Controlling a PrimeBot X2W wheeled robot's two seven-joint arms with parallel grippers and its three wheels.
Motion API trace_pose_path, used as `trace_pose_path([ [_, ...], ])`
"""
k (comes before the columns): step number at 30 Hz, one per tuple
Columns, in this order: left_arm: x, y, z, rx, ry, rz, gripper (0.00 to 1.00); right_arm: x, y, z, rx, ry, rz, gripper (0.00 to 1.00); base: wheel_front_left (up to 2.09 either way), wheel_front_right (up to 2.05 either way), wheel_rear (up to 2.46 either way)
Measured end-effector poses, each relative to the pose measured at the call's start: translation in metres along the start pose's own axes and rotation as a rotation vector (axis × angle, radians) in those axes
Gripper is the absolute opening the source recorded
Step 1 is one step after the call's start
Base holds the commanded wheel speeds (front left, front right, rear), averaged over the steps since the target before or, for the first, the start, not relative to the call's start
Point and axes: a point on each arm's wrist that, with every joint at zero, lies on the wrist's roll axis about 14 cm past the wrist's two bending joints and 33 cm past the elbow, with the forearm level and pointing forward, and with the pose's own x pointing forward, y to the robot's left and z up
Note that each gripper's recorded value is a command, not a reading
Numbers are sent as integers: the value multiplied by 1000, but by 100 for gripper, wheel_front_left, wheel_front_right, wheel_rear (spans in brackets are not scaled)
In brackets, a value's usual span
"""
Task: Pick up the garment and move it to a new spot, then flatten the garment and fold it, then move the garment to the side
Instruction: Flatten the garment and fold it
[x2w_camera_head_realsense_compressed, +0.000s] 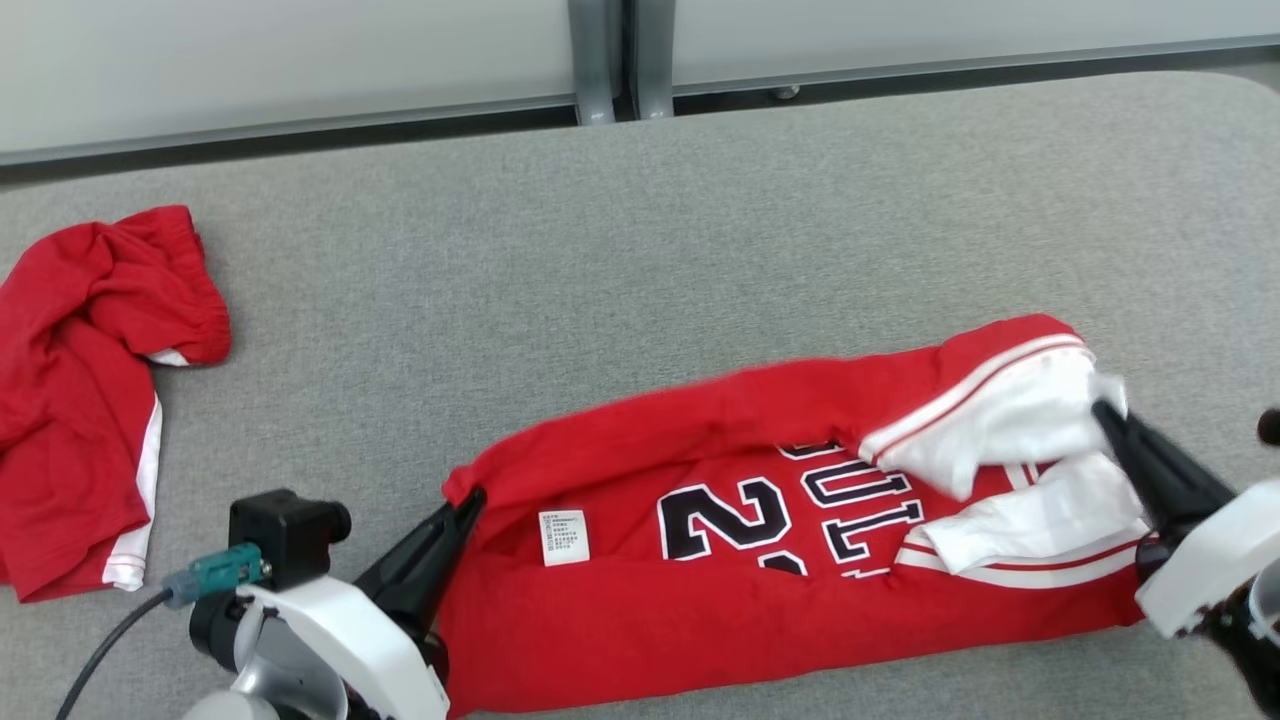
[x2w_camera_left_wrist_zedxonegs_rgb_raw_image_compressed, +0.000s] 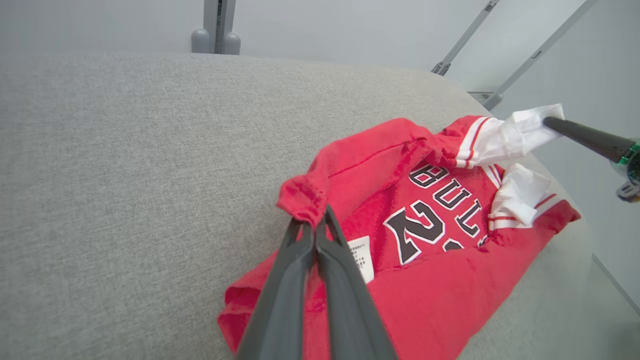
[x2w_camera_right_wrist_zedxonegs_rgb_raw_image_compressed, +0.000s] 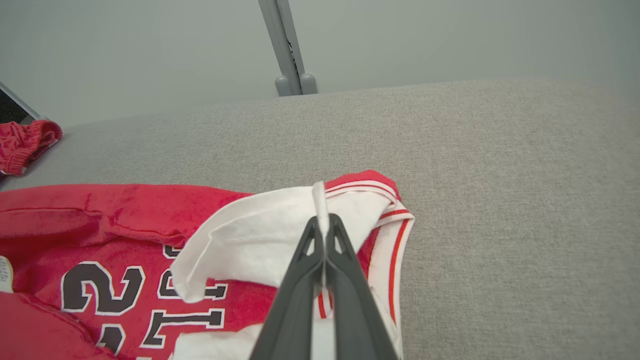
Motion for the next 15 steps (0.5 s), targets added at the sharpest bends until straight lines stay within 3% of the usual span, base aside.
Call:
trace_pose_path([
  [6,-9,-3,-20,-68,23,23,0,-20,4,-38,86,65,-41,0,0,0,0],
  [15,-22,0,-19,-105,-26,53,0,-21,7,-30,98,37,-37,0,0,0,0],
])
